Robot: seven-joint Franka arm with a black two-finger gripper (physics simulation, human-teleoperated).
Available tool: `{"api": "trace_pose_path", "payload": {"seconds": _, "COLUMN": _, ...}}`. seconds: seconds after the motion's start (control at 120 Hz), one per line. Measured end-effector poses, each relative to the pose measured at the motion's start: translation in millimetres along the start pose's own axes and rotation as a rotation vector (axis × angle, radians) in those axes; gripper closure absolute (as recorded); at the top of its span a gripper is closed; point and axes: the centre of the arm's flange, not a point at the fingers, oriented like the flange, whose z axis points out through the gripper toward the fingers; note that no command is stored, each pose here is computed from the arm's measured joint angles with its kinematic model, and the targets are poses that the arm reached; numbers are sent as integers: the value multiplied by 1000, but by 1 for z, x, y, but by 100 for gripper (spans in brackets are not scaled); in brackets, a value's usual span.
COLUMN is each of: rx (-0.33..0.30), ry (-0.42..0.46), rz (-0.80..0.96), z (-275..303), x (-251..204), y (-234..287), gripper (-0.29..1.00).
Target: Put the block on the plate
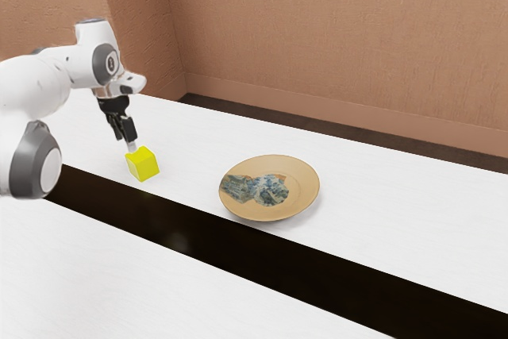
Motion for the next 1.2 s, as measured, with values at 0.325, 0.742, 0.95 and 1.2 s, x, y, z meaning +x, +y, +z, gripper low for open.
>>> {"api": "trace_pose_path", "payload": {"seconds": 0.325, "rx": -8, "ry": -7, "rz": 56, "z": 30, "x": 0, "y": -11, "gripper": 0}}
{"api": "trace_pose_path", "payload": {"seconds": 0.742, "rx": -26, "ry": -9, "rz": 102, "z": 58, "x": 0, "y": -19, "gripper": 0}}
{"api": "trace_pose_path", "payload": {"seconds": 0.95, "rx": -20, "ry": 4, "rz": 124, "z": 56, "x": 5, "y": -20, "gripper": 0}}
{"api": "trace_pose_path", "payload": {"seconds": 1.2, "rx": -12, "ry": 30, "rz": 148, "z": 49, "x": 15, "y": -18, "gripper": 0}}
